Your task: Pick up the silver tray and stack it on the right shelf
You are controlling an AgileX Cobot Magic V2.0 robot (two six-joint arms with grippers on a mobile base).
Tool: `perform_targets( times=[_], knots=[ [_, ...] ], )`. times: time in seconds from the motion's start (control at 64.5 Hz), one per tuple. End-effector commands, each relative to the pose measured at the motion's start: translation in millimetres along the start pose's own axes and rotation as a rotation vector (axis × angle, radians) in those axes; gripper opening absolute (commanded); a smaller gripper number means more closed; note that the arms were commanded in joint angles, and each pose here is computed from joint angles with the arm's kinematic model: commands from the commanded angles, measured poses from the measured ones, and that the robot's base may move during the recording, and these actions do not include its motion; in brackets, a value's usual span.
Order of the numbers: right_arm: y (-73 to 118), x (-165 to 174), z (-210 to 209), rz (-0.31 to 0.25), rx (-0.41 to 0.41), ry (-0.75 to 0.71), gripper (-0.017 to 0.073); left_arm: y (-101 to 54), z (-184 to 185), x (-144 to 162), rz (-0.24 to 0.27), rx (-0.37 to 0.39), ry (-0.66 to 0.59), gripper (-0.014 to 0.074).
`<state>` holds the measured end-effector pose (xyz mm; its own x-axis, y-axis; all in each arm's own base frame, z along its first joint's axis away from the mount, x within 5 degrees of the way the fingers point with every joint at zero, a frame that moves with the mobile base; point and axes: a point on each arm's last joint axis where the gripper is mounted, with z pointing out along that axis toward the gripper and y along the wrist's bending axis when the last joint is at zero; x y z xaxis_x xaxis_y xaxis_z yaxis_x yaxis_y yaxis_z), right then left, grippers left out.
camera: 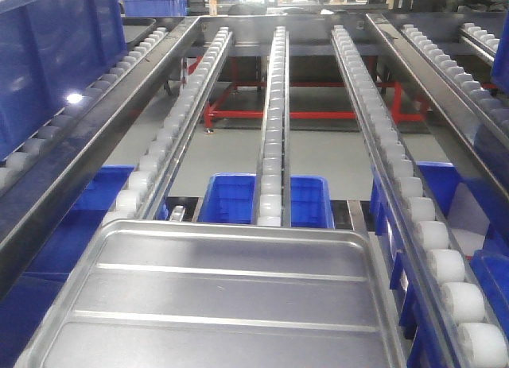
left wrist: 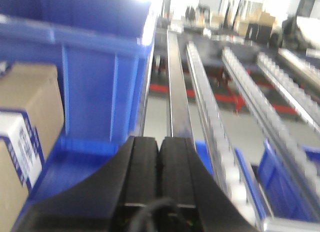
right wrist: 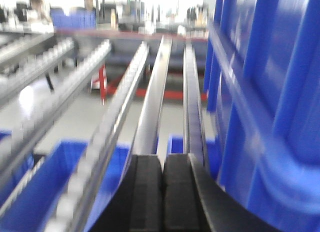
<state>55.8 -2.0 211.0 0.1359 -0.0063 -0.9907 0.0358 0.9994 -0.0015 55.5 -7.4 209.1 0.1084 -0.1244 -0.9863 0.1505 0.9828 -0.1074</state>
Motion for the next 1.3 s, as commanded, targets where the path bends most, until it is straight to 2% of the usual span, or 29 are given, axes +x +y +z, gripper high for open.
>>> perform_targets(
  times=[0.0,0.124,0.248,0.341,0.419,0.543,0.621,0.667,0.745,0.776,0.838,0.9,1.024,1.101,1.148,1.226,1.288],
  knots=[
    [-0.3,-35.9,-5.1,-0.011,0.004,-0.221,0.0066,-2.7,-3.9,-37.3,-0.002,0.007,-0.177,-0.0100],
    [-0.3,-75.0,-8.7,-0.010,0.002,-0.263,0.0066,-11.0,-7.3,-87.4,0.062,0.033,-0.148,-0.0100],
    [-0.2,-111.8,-7.0,-0.010,0.001,-0.289,0.0071,-17.5,2.6,-122.4,0.059,0.052,-0.008,-0.0100],
    [0.0,-122.4,1.5,-0.007,-0.005,-0.256,0.0085,-20.2,17.8,-137.4,0.049,0.056,0.057,-0.0095],
    [0.8,-121.2,11.5,-0.004,-0.017,-0.177,0.0161,-21.0,35.3,-141.1,0.045,0.052,0.110,-0.0088],
    [2.8,-116.3,25.6,0.007,-0.043,-0.050,0.0360,-21.4,62.5,-133.7,0.027,0.047,0.229,-0.0088],
    [4.3,-116.4,30.7,0.008,-0.061,-0.015,0.0424,-22.3,72.5,-129.4,0.004,0.051,0.298,-0.0078],
    [5.5,-117.4,33.4,0.010,-0.075,0.006,0.0440,-22.8,76.1,-128.6,0.002,0.053,0.333,-0.0036],
    [7.8,-118.7,36.8,0.024,-0.102,0.047,0.0440,-24.5,80.6,-127.7,0.012,0.066,0.380,0.0091],
    [9.4,-119.3,38.3,0.042,-0.119,0.076,0.0440,-25.3,81.9,-127.7,0.017,0.073,0.390,0.0155],
    [14.8,-119.8,42.4,0.122,-0.169,0.158,0.0440,-27.3,85.3,-128.3,0.018,0.087,0.402,0.0253],
    [23.5,-121.2,46.9,0.221,-0.242,0.256,0.0437,-34.1,87.2,-128.1,0.022,0.139,0.417,0.0291],
    [43.4,-123.7,60.8,0.347,-0.379,0.376,0.0437,-64.7,89.5,-120.1,0.044,0.361,0.481,0.0267],
    [55.3,-122.2,68.8,0.368,-0.445,0.394,0.0437,-81.9,87.3,-113.0,0.088,0.482,0.526,0.0262],
    [63.1,-119.3,72.3,0.365,-0.485,0.417,0.0437,-89.7,87.7,-109.8,0.109,0.528,0.537,0.0262],
    [76.0,-110.5,75.2,0.345,-0.547,0.497,0.0437,-100.8,91.6,-101.3,0.045,0.551,0.624,0.0262],
    [86.9,-100.6,77.3,0.319,-0.590,0.583,0.0437,-105.5,97.8,-93.3,0.048,0.542,0.720,0.0262]
  ],
)
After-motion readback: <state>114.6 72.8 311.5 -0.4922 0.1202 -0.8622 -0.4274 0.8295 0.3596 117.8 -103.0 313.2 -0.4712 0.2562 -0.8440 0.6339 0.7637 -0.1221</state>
